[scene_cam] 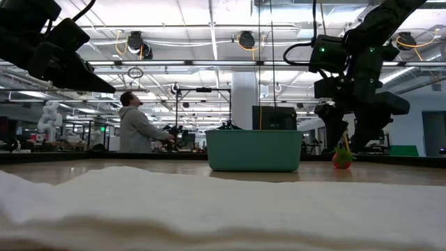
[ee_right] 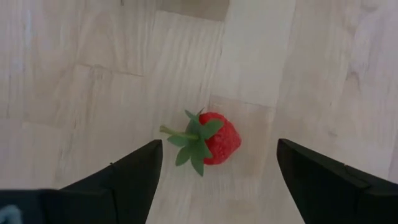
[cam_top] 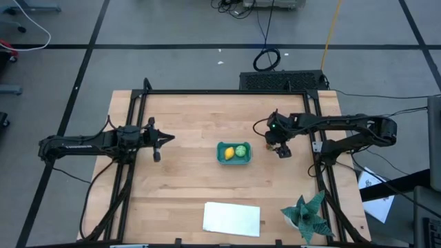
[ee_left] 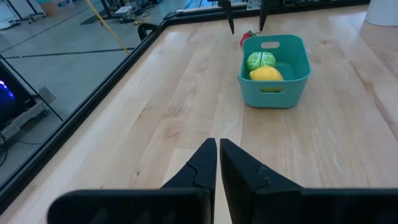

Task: Pick and placing Produce into tupperware
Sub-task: Put the red strawberry in the bin

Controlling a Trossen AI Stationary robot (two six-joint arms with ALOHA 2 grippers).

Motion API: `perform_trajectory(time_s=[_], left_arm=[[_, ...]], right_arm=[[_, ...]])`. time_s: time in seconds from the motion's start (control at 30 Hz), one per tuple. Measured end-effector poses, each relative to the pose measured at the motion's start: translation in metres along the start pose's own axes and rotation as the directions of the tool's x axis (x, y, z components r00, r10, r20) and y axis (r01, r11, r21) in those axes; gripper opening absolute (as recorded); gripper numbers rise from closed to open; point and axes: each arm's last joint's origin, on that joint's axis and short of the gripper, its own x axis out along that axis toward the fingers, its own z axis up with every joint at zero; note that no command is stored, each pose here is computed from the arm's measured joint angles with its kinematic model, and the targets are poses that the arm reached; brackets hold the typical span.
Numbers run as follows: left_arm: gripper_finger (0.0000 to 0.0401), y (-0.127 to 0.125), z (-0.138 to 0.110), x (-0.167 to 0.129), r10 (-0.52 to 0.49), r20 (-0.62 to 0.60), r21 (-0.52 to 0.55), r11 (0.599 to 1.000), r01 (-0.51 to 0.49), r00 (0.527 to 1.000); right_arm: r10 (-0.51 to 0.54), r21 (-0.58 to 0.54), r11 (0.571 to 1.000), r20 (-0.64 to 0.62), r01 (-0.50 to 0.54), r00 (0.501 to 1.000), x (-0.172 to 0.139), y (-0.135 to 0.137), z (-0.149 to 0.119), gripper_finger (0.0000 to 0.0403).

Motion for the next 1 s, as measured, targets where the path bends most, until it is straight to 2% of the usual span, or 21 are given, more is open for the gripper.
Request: perform_trajectory(time_s=[0.43,0.7,1.0], left_arm=[[0.0026,0.0,0.0,0.0,0.0,0.0,0.0,1.0,0.0,1.0],[0.0026,0.0,0.0,0.0,0.0,0.0,0.001,1.0,0.0,1.0],[0.0026,0.0,0.0,0.0,0.0,-0.002,0.001,1.0,0.0,1.0]], right_arm=[[-0.006,0.012,1.0,0.012,0.005,1.0,0.009,0.0,-0.002,0.0309],[0.029,0.017,0.999,-0.044,-0.028,0.999,0.027,-0.002,-0.003,0.0309],[0.044,-0.001,0.999,-0.053,-0.044,0.998,0.034,-0.004,-0.002,0.0309]])
